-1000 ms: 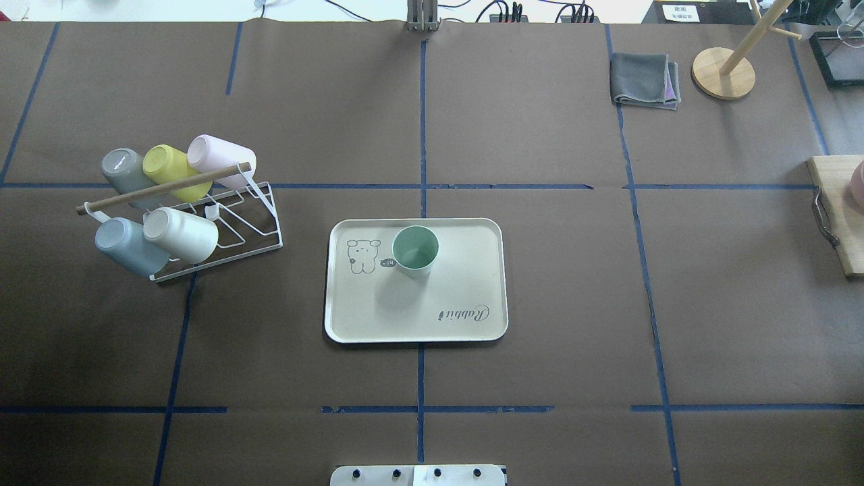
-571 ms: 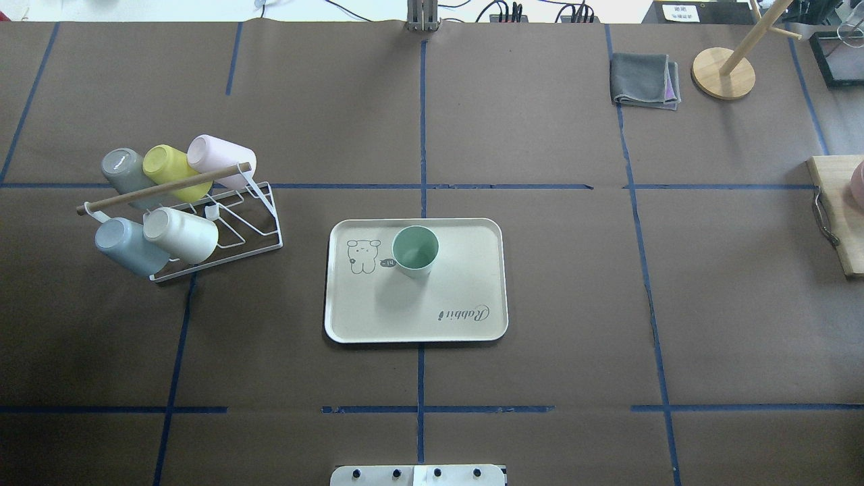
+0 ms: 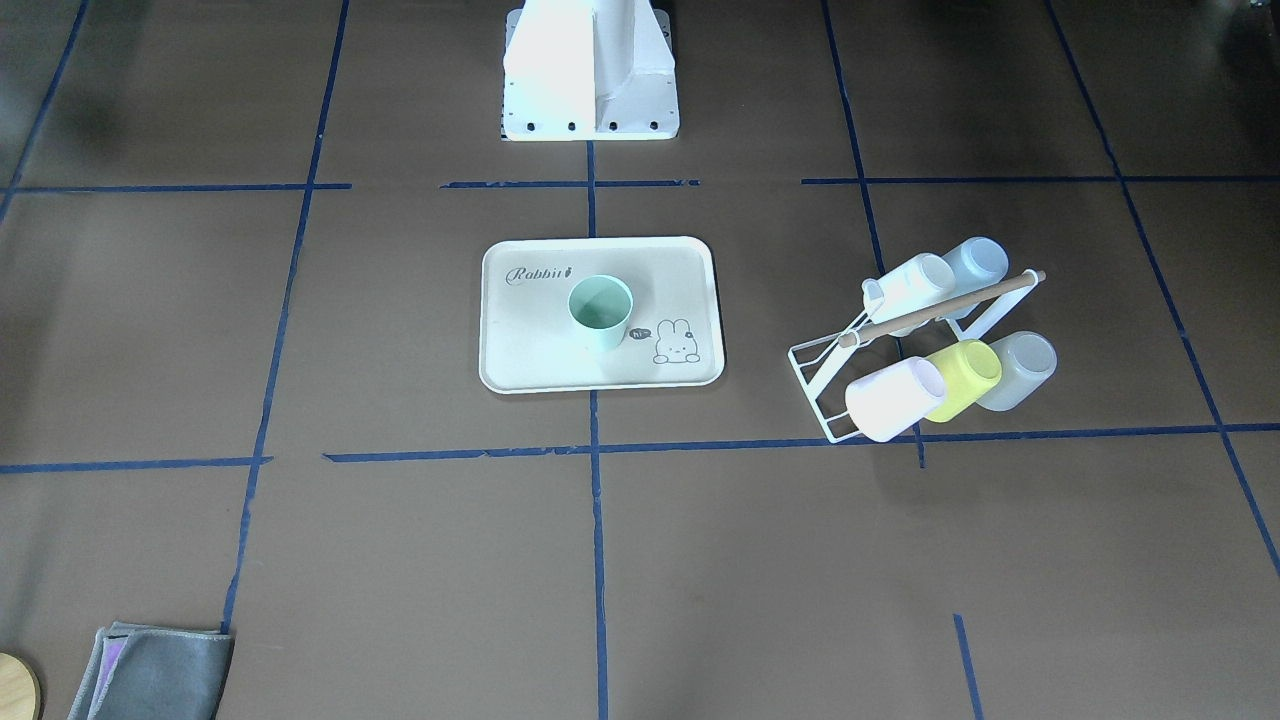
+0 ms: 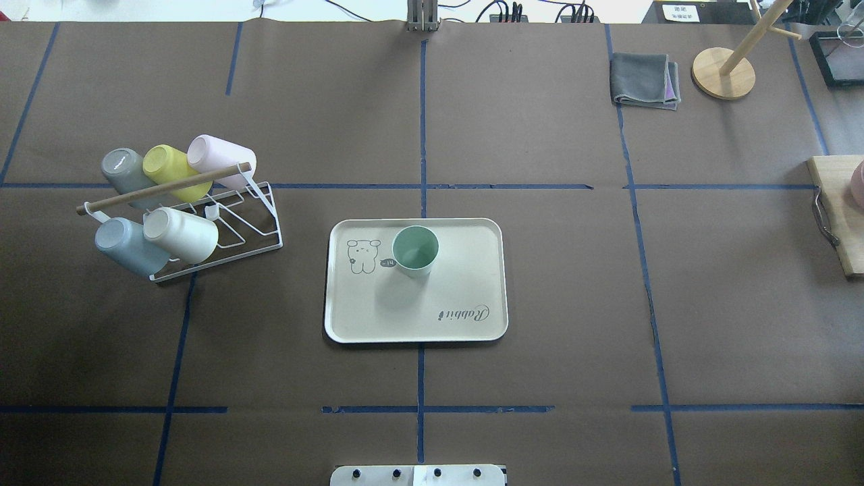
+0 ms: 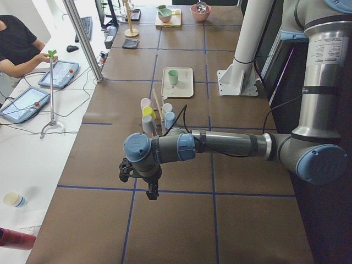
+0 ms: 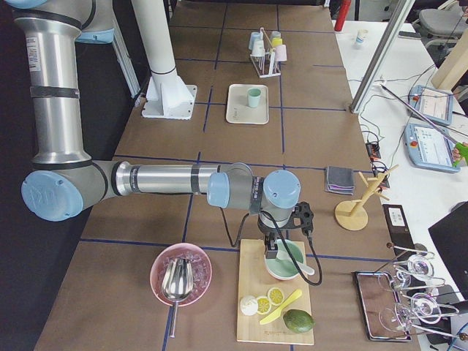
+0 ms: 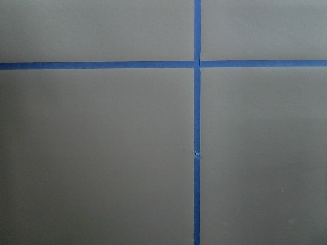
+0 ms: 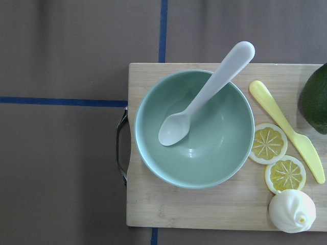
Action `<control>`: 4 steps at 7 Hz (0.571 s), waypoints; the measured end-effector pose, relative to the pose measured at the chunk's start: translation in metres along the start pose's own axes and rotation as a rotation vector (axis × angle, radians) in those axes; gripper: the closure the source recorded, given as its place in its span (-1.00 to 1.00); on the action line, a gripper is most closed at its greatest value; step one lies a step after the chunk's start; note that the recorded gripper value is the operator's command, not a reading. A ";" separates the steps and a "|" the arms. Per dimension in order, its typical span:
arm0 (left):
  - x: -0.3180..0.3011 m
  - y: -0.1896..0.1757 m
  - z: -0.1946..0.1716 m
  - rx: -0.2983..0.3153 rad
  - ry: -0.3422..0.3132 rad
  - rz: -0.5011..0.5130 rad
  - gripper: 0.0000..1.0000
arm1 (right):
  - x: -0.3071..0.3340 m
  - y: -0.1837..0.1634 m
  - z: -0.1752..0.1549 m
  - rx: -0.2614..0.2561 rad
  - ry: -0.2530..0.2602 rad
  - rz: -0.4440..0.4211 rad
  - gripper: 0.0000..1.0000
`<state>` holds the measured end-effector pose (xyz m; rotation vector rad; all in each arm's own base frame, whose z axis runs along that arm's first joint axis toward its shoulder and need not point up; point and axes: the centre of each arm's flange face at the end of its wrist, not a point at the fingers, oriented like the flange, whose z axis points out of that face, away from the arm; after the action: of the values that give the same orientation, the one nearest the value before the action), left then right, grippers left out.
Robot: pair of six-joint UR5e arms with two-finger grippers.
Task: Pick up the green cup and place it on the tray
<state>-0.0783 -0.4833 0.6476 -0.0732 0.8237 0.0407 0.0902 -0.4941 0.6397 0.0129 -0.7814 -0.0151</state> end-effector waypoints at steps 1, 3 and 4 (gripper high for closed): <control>0.000 -0.001 0.000 0.000 0.000 0.000 -1.00 | 0.001 -0.001 0.000 0.000 0.013 0.010 -1.00; -0.001 -0.001 0.000 0.000 0.000 -0.003 -1.00 | 0.003 -0.001 -0.002 0.000 0.027 0.018 -1.00; 0.000 -0.001 0.000 0.000 0.000 -0.002 -1.00 | 0.003 -0.001 -0.002 0.000 0.028 0.019 -1.00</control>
<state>-0.0783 -0.4842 0.6479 -0.0738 0.8236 0.0384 0.0939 -0.4951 0.6409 0.0060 -0.7532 0.0035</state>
